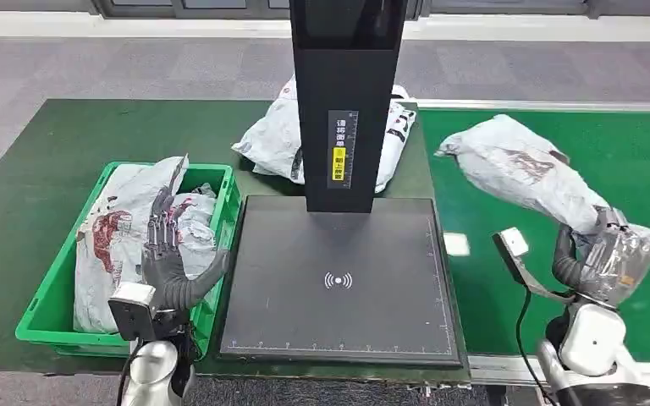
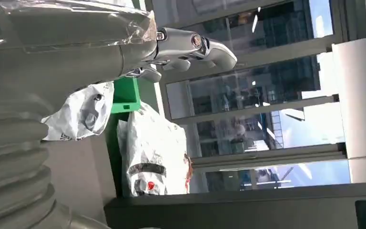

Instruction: Moved the parcel from conveyor to table for the left to box.

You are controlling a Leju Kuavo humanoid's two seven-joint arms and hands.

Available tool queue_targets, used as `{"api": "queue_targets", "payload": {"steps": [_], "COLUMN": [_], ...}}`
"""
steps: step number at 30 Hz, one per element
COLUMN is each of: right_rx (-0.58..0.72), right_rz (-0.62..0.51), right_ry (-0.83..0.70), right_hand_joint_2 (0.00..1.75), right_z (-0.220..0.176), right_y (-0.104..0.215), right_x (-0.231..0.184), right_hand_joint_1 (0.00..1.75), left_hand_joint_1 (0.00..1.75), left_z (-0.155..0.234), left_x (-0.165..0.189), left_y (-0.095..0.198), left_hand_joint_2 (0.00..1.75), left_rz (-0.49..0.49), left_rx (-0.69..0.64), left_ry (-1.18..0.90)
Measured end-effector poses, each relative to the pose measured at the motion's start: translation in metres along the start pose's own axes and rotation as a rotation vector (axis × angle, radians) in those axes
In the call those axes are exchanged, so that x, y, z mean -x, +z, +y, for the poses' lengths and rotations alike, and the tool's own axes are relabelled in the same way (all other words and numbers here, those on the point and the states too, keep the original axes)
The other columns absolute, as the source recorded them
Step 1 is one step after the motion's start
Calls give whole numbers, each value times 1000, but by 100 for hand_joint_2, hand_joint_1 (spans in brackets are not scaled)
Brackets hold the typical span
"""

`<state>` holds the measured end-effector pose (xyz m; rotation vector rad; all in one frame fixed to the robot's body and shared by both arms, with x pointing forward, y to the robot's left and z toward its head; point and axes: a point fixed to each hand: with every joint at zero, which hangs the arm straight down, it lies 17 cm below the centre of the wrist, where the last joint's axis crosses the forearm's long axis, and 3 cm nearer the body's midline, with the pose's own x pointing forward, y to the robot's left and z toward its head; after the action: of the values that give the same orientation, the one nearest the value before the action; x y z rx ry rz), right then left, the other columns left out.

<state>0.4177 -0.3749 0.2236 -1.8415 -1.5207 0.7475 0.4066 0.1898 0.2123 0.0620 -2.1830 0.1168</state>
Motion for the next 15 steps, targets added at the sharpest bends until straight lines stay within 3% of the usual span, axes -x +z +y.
{"api": "queue_targets", "payload": {"steps": [1, 3, 4, 6, 9, 12, 15], "right_rx": [63, 113, 146, 169, 170, 162, 163], "right_rz": [-141, -298, -465, -595, -434, -197, -109], "right_ry": [-79, -99, -88, -55, -49, -65, -66], "right_hand_joint_2": [175, 175, 175, 175, 175, 175, 175], "right_z": [-27, -47, -60, -70, -76, -80, -83], "right_y": [-3, 1, 13, 25, 18, 11, 11], "right_x": [-49, -82, -108, -121, -93, -56, -41], "right_hand_joint_1": [175, 175, 175, 175, 175, 175, 175], "left_hand_joint_1": [0, 0, 0, 0, 0, 0, 0], "left_z": [2, 3, 4, 5, 6, 6, 6], "left_x": [1, 1, 1, 0, 0, 0, -1], "left_y": [0, 0, 0, 0, 1, 1, 0], "left_hand_joint_2": [175, 175, 175, 175, 175, 175, 175], "left_rz": [2, 3, 3, 3, 2, 2, 1], "left_rx": [-7, -13, -17, -21, -25, -25, -26], "left_ry": [0, -1, 4, 4, 7, 7, 7]}}
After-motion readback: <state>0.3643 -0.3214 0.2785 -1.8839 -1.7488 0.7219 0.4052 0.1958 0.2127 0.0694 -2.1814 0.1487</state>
